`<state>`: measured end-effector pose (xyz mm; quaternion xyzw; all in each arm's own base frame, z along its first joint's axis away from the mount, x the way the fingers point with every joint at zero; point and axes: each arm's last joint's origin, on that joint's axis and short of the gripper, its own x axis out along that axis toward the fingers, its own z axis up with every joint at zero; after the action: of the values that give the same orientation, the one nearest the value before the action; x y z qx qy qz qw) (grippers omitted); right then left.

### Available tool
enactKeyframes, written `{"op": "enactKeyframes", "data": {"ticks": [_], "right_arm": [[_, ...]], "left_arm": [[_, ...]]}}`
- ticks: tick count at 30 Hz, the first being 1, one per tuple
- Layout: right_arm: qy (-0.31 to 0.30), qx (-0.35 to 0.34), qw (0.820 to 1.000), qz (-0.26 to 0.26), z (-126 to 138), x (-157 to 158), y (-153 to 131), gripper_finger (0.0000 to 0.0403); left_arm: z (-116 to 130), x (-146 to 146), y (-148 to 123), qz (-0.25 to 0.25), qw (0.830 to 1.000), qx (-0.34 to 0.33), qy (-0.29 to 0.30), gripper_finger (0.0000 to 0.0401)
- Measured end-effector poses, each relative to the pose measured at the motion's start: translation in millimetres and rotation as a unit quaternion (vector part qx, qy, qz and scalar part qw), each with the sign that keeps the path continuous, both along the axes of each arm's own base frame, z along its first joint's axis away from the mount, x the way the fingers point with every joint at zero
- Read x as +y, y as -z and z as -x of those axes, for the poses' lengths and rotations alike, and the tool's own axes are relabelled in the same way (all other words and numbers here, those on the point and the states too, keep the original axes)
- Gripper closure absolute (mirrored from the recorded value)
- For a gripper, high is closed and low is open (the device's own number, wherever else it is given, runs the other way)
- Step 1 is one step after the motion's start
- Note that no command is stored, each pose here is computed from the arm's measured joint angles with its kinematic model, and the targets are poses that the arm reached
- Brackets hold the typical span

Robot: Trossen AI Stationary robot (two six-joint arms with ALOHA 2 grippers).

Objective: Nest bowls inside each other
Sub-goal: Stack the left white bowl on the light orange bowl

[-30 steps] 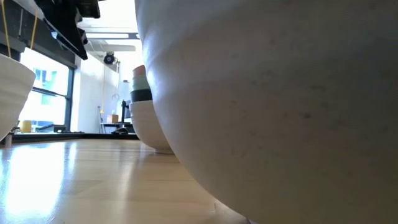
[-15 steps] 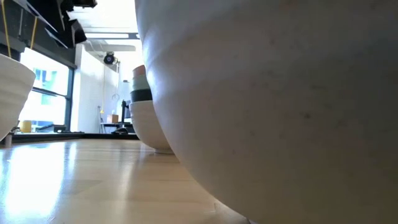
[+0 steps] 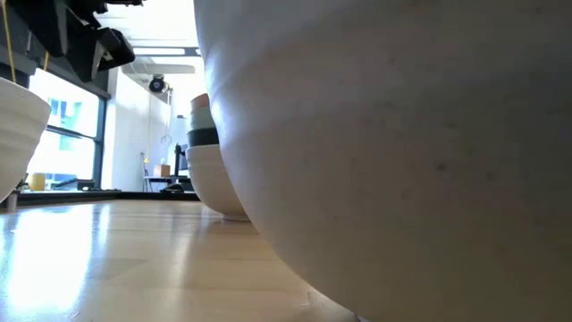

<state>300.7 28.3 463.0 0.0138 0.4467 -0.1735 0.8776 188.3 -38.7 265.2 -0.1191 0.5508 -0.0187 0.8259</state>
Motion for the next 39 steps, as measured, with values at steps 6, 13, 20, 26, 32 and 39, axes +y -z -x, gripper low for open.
{"op": "enactKeyframes", "data": {"ticks": [6,13,20,26,32,39], "right_arm": [[0.007,-0.038,0.999,0.022,27.9,-3.5,-20.6,0.0265],[0.027,-0.079,0.995,0.046,59.1,-9.7,-40.4,0.0265],[0.029,-0.104,0.992,0.062,82.0,-13.6,-52.5,0.0265],[0.019,-0.114,0.991,0.072,95.3,-15.4,-58.8,0.0265],[0.017,-0.122,0.989,0.079,105.6,-17.1,-63.2,0.0265],[0.015,-0.128,0.989,0.075,110.9,-17.5,-65.4,0.0265]], "left_arm": [[-15.3,-17.9,12.7,-0.002,0.999,0.009,0.034,0.0224],[-26.5,-30.2,22.9,-0.004,0.999,0.010,0.053,0.0224],[-33.5,-41.4,27.8,0.005,0.997,-0.001,0.073,0.0224],[-37.2,-48.5,31.7,0.014,0.997,-0.001,0.074,0.0224],[-39.1,-56.0,38.9,0.016,0.997,0.014,0.075,0.0224],[-49.1,-66.4,53.9,0.021,0.996,0.030,0.084,0.0224]]}}
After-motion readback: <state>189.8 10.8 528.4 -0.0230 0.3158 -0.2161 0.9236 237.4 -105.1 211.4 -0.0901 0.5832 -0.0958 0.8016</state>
